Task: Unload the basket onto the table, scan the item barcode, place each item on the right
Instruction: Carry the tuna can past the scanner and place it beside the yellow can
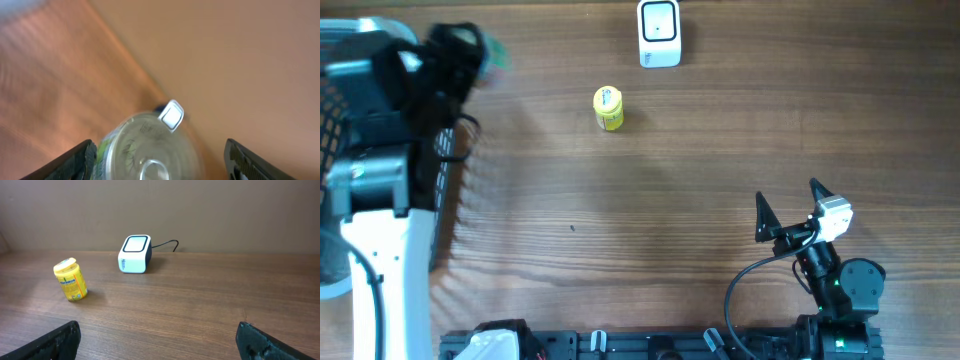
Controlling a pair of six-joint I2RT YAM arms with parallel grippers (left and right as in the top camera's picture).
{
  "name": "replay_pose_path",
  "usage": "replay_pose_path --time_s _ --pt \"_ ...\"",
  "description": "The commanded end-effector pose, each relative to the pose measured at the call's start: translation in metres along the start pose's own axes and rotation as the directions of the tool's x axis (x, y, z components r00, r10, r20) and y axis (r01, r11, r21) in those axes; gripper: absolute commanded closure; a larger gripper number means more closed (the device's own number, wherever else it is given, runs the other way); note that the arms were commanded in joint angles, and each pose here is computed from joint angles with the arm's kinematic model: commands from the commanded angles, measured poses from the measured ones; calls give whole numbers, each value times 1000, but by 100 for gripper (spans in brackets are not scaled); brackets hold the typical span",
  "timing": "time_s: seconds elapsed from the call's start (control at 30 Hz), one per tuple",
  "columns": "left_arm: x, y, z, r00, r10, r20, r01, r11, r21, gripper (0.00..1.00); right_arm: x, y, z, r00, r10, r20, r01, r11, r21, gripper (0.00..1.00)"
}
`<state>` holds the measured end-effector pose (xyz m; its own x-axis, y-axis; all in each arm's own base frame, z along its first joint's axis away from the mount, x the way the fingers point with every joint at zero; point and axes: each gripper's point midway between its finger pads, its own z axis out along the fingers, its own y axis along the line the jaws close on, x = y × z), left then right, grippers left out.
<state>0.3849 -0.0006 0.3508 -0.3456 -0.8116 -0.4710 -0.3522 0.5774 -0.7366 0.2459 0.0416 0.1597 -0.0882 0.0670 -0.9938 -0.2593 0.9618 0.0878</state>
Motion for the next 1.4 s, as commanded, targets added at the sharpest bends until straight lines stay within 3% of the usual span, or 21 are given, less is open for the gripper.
replay_pose_path --time_s 0.0,0.13,0.3,0.97,1.07,1.13,1.27,1.37 --pt "38 0 13 992 84 -95 -90 994 -66 21 0 0 0 1000 -5 3 5 1000 1 0" --pt "86 24 24 966 140 -216 -186 960 -210 21 0 0 0 1000 -4 3 4 1000 1 0" --pt "113 50 33 940 207 -270 -294 893 -342 20 0 0 0 1000 -5 3 5 1000 1 0" --pt "153 70 60 880 267 -393 -423 816 -394 12 0 0 0 1000 -4 3 4 1000 1 0" --pt "141 52 53 877 326 -353 -442 835 -328 11 0 0 0 1000 -4 3 4 1000 1 0" --pt "114 31 35 894 371 -252 -436 848 -301 4 0 0 0 1000 -4 3 4 1000 1 0" --pt "18 -5 -31 931 351 98 -306 899 -315 0 0 0 0 1000 -4 3 4 1000 1 0" --pt "-60 -4 -90 910 249 332 -141 938 -317 0 0 0 0 1000 -5 3 5 1000 1 0"
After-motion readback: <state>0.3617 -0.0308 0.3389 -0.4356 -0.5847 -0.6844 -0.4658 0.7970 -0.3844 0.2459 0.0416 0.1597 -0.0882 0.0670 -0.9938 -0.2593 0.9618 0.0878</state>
